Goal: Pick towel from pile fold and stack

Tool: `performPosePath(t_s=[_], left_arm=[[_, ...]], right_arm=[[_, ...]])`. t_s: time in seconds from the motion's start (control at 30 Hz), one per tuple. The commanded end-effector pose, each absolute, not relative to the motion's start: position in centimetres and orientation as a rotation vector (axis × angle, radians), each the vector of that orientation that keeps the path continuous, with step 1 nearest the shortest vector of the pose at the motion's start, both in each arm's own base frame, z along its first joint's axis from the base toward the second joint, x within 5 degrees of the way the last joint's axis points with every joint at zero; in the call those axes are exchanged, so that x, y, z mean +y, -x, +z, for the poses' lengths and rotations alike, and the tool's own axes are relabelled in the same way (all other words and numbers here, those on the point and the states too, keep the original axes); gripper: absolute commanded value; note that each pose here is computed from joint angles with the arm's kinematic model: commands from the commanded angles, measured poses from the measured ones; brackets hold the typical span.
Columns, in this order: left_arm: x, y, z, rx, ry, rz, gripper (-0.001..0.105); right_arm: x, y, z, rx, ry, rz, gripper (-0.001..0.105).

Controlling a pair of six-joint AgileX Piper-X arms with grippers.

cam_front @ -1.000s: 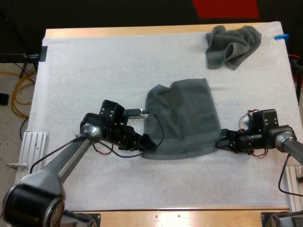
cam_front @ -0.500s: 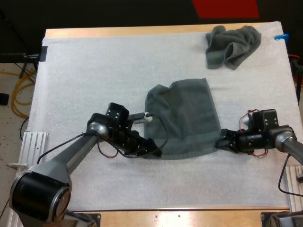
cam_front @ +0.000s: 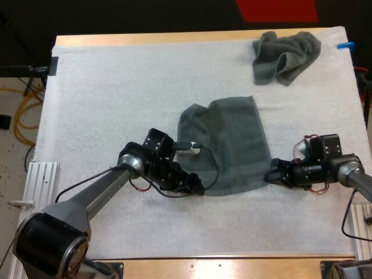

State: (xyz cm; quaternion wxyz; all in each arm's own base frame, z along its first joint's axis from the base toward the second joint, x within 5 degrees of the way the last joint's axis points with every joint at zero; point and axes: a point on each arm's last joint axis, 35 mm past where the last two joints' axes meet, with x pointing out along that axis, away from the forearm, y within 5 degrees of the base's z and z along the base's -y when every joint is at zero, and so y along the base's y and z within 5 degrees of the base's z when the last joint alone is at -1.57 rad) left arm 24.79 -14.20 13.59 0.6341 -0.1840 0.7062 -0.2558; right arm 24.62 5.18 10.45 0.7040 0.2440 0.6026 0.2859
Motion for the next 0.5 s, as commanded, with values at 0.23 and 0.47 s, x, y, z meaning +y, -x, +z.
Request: performPosePath(t_s=[0.23,0.47], left_arm=[[-14.42,-25.11,13.34,1.575,0.397,-0.575,0.058],[-14.42,-25.11,13.34,1.575,0.397,-0.575,0.04]], right_arm=[[5.04,-24.25,10.28,1.354,-0.518,0.619,0.0],[5.04,-24.25,10.28,1.354,-0.518,0.619,0.0]])
